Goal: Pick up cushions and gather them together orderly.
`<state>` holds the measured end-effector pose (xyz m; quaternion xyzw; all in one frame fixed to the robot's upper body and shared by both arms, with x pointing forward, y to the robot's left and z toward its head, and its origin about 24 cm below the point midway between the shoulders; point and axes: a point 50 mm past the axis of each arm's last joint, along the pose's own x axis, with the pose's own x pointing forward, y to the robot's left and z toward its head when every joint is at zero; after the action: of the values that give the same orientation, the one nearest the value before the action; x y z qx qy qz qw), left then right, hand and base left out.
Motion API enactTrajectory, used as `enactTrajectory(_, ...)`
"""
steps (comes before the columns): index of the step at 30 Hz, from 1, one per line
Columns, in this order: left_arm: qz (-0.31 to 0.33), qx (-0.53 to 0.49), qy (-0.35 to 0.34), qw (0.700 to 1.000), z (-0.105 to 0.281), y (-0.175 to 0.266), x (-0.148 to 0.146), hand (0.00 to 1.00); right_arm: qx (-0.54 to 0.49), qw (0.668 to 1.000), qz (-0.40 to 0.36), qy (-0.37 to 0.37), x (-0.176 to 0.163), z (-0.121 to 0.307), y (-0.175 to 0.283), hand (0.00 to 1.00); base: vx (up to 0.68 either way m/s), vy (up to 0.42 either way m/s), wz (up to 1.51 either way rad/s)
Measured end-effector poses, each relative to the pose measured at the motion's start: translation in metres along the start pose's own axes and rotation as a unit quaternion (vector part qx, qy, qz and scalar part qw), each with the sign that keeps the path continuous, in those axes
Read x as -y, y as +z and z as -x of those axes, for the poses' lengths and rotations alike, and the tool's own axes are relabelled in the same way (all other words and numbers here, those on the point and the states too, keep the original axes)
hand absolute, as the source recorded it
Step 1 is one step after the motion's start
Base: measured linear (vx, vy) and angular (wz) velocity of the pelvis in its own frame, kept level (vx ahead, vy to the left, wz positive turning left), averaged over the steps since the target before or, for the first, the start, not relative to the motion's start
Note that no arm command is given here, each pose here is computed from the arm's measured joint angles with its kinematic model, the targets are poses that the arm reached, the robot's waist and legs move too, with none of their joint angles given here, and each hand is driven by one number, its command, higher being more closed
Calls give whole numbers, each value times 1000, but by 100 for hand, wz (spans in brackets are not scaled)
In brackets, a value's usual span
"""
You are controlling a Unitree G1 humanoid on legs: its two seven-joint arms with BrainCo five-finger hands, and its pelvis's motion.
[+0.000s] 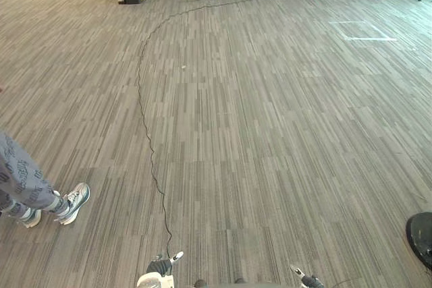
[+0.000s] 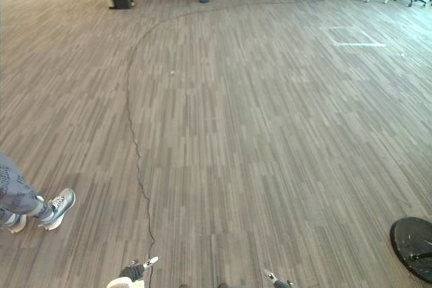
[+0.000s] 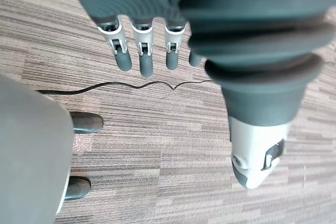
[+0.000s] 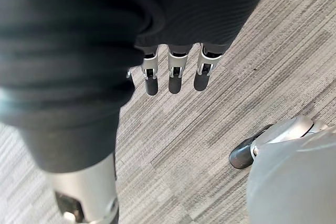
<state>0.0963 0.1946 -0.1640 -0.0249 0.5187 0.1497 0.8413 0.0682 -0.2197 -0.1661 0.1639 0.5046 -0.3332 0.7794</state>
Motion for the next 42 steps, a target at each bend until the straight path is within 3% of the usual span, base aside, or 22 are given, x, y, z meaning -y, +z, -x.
enactTrajectory(42,51,5,0,999,1,1,4,0,12,999,-1,35,-19,3,1,0,22,-4,-3)
